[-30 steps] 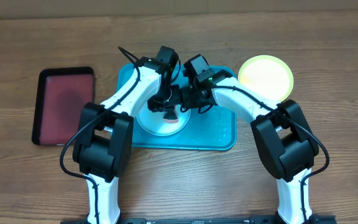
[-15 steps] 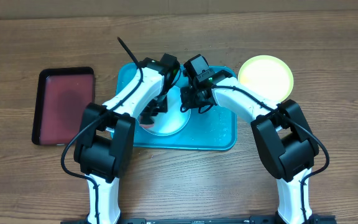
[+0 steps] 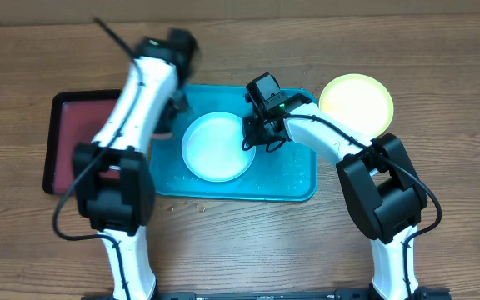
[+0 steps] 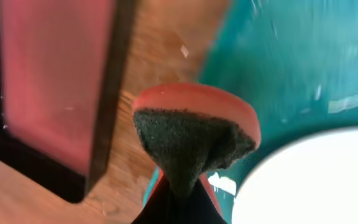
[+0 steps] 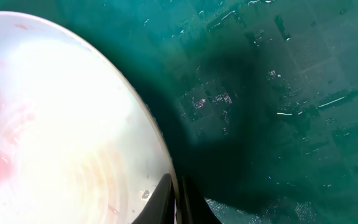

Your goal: Clean dirty plates on tray and stack at the side

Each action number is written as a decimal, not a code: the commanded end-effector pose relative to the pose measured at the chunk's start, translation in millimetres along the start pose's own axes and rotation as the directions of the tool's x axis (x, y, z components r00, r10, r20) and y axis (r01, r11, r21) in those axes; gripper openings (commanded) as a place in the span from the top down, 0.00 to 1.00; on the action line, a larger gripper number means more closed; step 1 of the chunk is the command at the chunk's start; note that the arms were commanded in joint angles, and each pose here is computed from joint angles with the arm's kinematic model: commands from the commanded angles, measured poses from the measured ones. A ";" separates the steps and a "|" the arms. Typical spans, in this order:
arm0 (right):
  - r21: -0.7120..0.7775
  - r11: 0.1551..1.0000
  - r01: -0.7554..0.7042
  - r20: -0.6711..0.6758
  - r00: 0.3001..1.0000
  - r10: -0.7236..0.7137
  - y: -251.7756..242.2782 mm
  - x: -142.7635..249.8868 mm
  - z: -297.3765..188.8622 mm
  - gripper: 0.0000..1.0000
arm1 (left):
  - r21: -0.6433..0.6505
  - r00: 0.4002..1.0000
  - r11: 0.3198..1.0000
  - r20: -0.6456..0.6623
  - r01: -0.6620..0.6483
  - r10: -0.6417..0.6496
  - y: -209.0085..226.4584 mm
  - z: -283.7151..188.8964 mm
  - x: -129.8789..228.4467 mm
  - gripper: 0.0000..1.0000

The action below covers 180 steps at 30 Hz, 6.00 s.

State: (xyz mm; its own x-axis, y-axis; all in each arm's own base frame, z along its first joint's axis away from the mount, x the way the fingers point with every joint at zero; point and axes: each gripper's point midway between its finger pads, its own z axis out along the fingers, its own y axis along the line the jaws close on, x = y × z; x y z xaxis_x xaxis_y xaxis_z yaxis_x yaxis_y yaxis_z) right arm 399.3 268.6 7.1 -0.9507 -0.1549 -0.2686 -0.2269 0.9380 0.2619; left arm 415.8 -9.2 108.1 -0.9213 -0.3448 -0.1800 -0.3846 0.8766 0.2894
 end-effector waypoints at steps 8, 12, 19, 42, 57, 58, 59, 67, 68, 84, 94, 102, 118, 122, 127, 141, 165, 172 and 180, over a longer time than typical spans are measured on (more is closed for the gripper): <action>0.138 0.990 -0.038 -0.002 0.999 0.038 -36.8 4.7 12.9 0.96 | 0.135 0.951 0.950 -0.170 0.282 -0.258 92.0 33.1 -28.1 0.96; 0.135 0.990 -0.037 0.006 0.999 0.037 -36.2 2.8 13.0 0.96 | 0.104 0.918 0.925 -0.207 0.365 -0.339 126.8 53.7 -25.7 0.96; 0.135 0.990 -0.037 0.006 0.999 0.036 -36.2 2.8 13.0 0.96 | 0.121 0.906 0.916 -0.248 0.382 -0.344 142.2 99.4 -11.7 0.96; 0.130 0.990 0.061 0.053 0.996 -0.068 -21.1 -25.8 -22.0 0.96 | 0.271 0.894 0.853 -0.179 0.446 -0.411 164.1 24.5 -59.4 0.73; 0.800 0.582 0.146 0.286 0.760 -0.583 19.0 -118.8 -213.1 0.96 | 0.283 0.896 0.850 -0.154 0.444 -0.417 165.4 18.6 -66.1 0.00; 0.834 0.537 0.124 0.279 0.745 -0.606 23.0 -119.9 -222.9 0.96 | 0.282 0.896 0.850 -0.154 0.444 -0.417 165.6 18.7 -66.1 0.00; 0.863 0.494 0.107 0.267 0.733 -0.626 27.1 -120.2 -231.0 0.96 | 0.282 0.896 0.850 -0.154 0.444 -0.417 165.6 18.7 -66.1 0.00; 0.961 0.266 0.073 0.156 0.653 -0.741 71.6 -116.3 -270.6 0.96 | 0.282 0.896 0.850 -0.154 0.444 -0.417 165.6 18.7 -66.1 0.00; 0.965 0.254 0.066 0.152 0.650 -0.745 74.9 -115.8 -273.8 0.96 | 0.282 0.896 0.850 -0.154 0.444 -0.417 165.6 18.7 -66.1 0.00; 0.841 0.514 -0.168 0.463 0.714 -0.526 14.3 -128.5 -259.9 0.96 | 0.282 0.896 0.850 -0.154 0.444 -0.417 165.6 18.7 -66.1 0.00; 0.260 0.944 -0.205 0.334 0.936 0.111 -113.2 -106.0 -174.0 0.96 | 0.282 0.896 0.850 -0.154 0.444 -0.417 165.6 18.7 -66.1 0.00; 0.189 0.856 -0.482 0.229 0.869 0.439 -242.9 -56.6 -192.8 0.96 | 0.282 0.896 0.850 -0.154 0.444 -0.417 165.6 18.7 -66.1 0.00; 0.172 0.766 -0.619 0.167 0.785 0.596 -308.3 -1.6 -161.3 0.67 | 0.282 0.896 0.850 -0.154 0.444 -0.417 165.6 18.7 -66.1 0.00; 0.098 0.793 -0.601 0.136 0.797 0.588 -288.0 -8.2 -156.8 0.53 | 0.282 0.896 0.850 -0.154 0.444 -0.417 165.4 18.6 -66.1 0.00; 0.054 0.816 -0.575 0.106 0.816 0.568 -261.5 -10.0 -163.2 0.51 | 0.282 0.896 0.850 -0.154 0.444 -0.417 165.6 18.7 -66.1 0.00; 0.156 0.882 -0.444 0.080 0.896 0.437 -171.6 38.8 -254.9 0.00 | 0.282 0.896 0.850 -0.154 0.444 -0.417 165.6 18.7 -66.1 0.00; 0.207 0.897 -0.390 -0.183 0.886 0.427 -126.0 107.7 -265.7 0.00 | 0.282 0.896 0.850 -0.154 0.444 -0.417 165.6 18.7 -66.1 0.00; 0.208 0.898 -0.388 -0.177 0.888 0.425 -126.8 106.2 -265.2 0.00 | 0.282 0.896 0.850 -0.154 0.444 -0.417 165.6 18.7 -66.1 0.00; 0.195 0.907 -0.373 -0.039 0.921 0.387 -132.6 82.3 -271.4 0.00 | 0.282 0.896 0.850 -0.154 0.444 -0.417 165.6 18.7 -66.1 0.00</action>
State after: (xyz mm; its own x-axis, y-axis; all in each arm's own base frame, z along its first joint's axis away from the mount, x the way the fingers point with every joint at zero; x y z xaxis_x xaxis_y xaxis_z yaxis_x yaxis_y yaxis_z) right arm 291.9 49.4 189.2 -0.9773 0.2084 -0.0381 0.2004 0.9678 0.1524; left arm 412.1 164.8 144.0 -0.6705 -0.7316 -0.1233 -0.7271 0.6810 -0.0866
